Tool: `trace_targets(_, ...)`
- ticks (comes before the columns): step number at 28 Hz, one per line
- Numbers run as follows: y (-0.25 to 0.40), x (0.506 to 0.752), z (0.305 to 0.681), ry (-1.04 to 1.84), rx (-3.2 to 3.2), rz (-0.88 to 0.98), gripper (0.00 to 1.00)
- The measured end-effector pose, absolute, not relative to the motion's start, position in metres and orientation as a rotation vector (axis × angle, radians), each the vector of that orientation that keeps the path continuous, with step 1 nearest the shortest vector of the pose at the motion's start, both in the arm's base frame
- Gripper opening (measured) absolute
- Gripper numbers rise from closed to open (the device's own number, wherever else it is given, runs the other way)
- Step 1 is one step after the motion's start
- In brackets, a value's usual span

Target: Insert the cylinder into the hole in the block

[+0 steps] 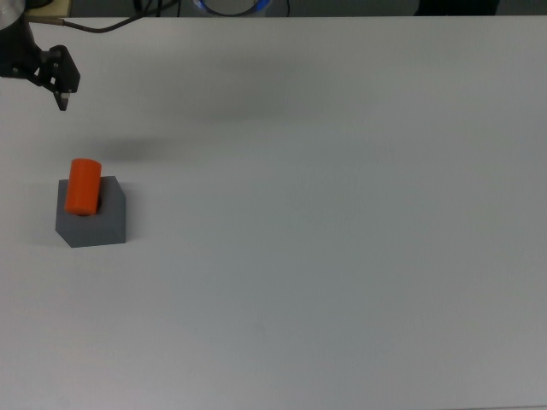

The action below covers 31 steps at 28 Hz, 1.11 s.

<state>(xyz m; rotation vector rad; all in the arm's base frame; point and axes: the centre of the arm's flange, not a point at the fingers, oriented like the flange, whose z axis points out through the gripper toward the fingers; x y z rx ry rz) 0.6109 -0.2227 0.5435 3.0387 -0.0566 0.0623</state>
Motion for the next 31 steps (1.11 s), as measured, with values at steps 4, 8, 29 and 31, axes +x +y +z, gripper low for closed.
trace_targets(4, -0.2227, 0.6108, 0.5438, -0.056, 3.039, 0.063, 1.00)
trace_targets(8, -0.2227, 0.6108, 0.5438, -0.055, 3.039, 0.063, 1.00)
trace_targets(29, -0.2322, 0.6059, 0.5484, -0.080, 3.035, 0.072, 1.00)
trace_targets(31, -0.2322, 0.6059, 0.5484, -0.080, 3.035, 0.072, 1.00)
